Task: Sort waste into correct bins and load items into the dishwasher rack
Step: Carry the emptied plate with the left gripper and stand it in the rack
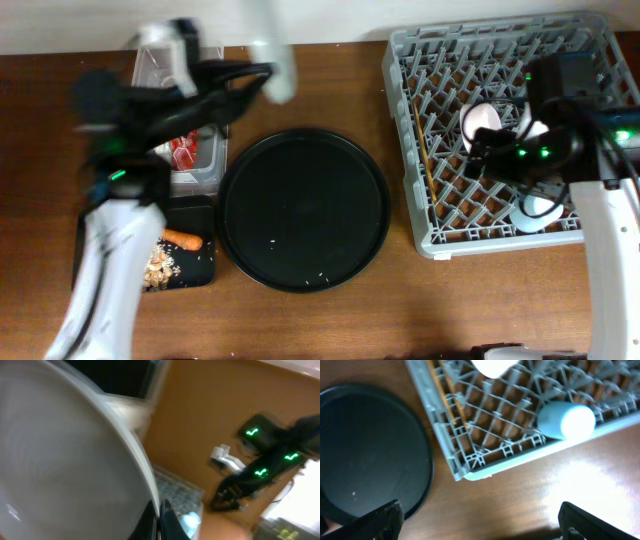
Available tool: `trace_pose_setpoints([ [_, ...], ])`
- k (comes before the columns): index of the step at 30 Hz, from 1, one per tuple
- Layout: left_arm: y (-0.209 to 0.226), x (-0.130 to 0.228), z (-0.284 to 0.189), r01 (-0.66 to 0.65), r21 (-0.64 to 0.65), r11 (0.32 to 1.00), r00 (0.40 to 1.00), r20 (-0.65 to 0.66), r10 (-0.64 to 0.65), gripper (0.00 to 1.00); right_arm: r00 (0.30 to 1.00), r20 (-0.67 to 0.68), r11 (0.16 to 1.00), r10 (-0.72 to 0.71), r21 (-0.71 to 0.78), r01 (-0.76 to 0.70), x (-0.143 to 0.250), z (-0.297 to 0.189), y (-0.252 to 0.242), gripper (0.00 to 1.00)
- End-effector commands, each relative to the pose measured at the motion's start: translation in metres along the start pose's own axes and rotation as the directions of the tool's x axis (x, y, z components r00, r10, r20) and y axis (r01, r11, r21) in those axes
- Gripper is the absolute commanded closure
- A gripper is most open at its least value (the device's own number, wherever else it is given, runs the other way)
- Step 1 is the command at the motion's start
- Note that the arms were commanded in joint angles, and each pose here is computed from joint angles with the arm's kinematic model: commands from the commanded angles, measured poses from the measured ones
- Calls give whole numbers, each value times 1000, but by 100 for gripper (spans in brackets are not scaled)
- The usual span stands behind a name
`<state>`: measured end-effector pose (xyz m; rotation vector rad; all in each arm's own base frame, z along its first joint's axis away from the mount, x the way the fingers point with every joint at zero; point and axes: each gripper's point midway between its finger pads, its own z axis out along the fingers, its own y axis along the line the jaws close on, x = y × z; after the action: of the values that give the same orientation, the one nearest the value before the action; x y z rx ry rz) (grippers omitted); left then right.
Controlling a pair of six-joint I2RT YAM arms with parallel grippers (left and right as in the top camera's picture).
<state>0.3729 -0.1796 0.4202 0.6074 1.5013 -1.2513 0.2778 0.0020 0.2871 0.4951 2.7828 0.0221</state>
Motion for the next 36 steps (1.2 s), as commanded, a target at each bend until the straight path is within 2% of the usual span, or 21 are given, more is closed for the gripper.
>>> trace_pose_setpoints([
  [1, 24, 47, 64, 358, 115, 926, 934, -57, -354, 100, 993, -9, 993, 114, 24, -114, -2, -1, -21, 2],
  [3, 34, 80, 103, 430, 181, 885, 903, -99, -418, 100, 987, -13, 986, 160, 44, -159, -2, -1, -36, 2],
  [6, 40, 126, 150, 491, 197, 849, 870, -161, -466, 100, 980, -12, 978, 199, 57, -198, -4, -1, -47, 2],
  [8, 34, 140, 168, 504, 204, 839, 862, -176, -476, 100, 979, -13, 977, 205, 60, -204, -3, -2, -49, 2],
  [13, 13, 153, 185, 444, 238, 864, 894, -184, -409, 100, 983, -32, 981, 182, 76, -179, 2, -2, -51, 2],
  [17, 29, 183, 199, 531, 95, 842, 839, -199, -506, 100, 983, -37, 981, 182, 78, -179, 3, -2, -52, 2],
  [19, 38, 190, 203, 504, 44, 863, 854, -178, -489, 99, 983, -39, 981, 181, 77, -178, 3, -2, -51, 2],
  [20, 39, 190, 203, 486, 42, 873, 864, -173, -473, 96, 983, -39, 981, 181, 77, -178, 3, -2, -51, 2],
  [21, 39, 190, 203, 466, 47, 884, 875, -172, -452, 83, 983, -39, 981, 181, 77, -178, 3, -2, -51, 2],
  [22, 40, 190, 203, 445, 50, 894, 886, -171, -431, 80, 983, -39, 981, 181, 77, -178, 3, -2, -51, 2],
  [24, 41, 189, 202, 398, 57, 916, 908, -166, -384, 62, 983, -39, 981, 181, 77, -178, 3, -2, -51, 2],
  [26, 58, 190, 196, 399, 7, 917, 902, -186, -391, 32, 990, -34, 988, 136, 72, -133, 4, -4, -51, 2],
  [27, 65, 190, 191, 387, -9, 922, 899, -219, -379, 1, 991, -18, 989, 132, 66, -131, 4, -8, -51, 2],
  [29, 80, 182, 175, 375, -89, 923, 881, -275, -384, 1, 990, 40, 990, 132, 43, -134, 1, -17, -50, 2],
  [31, 93, 157, 149, 291, -201, 935, 886, -313, -343, 1, 988, 106, 994, 109, -34, -106, -1, -32, -41, 2],
  [33, 101, 129, 109, 144, -392, 909, 888, -353, -293, 1, 986, 164, 989, 37, -148, -12, 1, -49, -22, 2],
  [34, 102, 113, 79, 48, -517, 854, 884, -376, -278, 1, 982, 189, 971, -8, -232, 53, 6, -60, -7, 2],
  [35, 94, 87, 17, -112, -689, 716, 873, -413, -261, 1, 976, 211, 944, -63, -306, 127, 13, -70, 6, 2],
  [36, 88, 77, -14, -167, -764, 624, 870, -412, -271, 1, 972, 221, 934, -83, -323, 153, 16, -73, 9, 2],
])
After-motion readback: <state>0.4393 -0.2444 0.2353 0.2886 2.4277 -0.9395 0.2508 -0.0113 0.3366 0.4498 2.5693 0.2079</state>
